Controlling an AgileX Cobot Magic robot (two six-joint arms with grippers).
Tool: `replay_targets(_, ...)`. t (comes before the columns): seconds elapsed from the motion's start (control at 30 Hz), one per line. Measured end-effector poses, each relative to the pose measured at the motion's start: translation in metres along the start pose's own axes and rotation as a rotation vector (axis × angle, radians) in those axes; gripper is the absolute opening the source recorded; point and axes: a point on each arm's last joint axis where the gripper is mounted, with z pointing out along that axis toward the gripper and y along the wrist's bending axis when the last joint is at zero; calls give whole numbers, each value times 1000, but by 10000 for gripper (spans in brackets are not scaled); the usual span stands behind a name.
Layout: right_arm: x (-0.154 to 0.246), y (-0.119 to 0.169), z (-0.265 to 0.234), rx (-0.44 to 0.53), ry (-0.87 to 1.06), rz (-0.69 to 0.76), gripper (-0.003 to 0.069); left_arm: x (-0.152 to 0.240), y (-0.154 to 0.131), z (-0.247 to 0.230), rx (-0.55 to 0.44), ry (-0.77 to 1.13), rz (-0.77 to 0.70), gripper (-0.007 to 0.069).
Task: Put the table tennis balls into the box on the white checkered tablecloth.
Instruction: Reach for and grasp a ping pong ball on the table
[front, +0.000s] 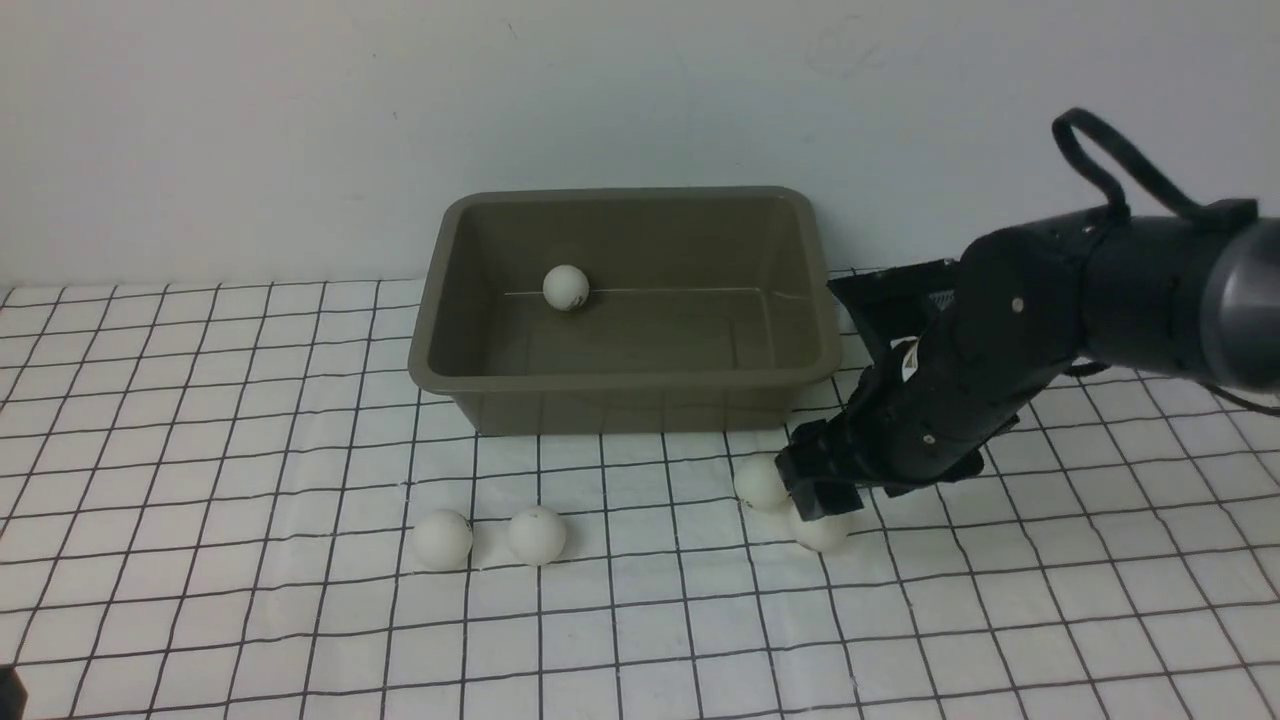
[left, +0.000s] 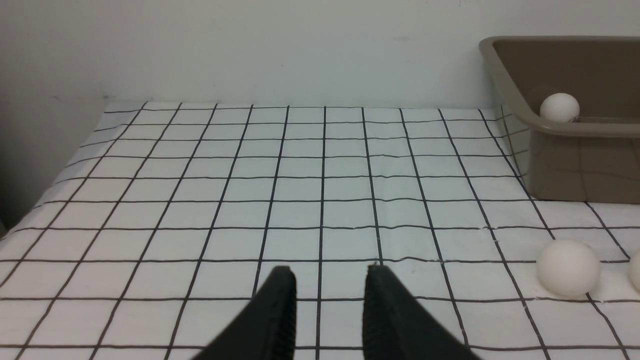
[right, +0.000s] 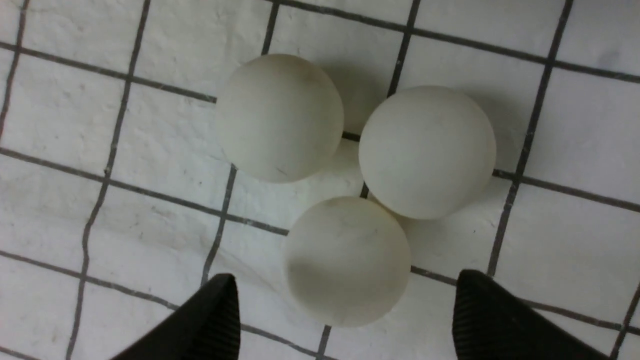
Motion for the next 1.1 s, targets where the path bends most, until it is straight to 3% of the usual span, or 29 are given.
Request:
replay_targets(0.7, 3, -3, 35, 10, 27, 8, 509, 0, 0, 0, 0, 0, 0, 174)
replay_targets(1.1, 2, -3, 36, 9, 15, 8, 364, 0, 0, 0, 0, 0, 0, 174)
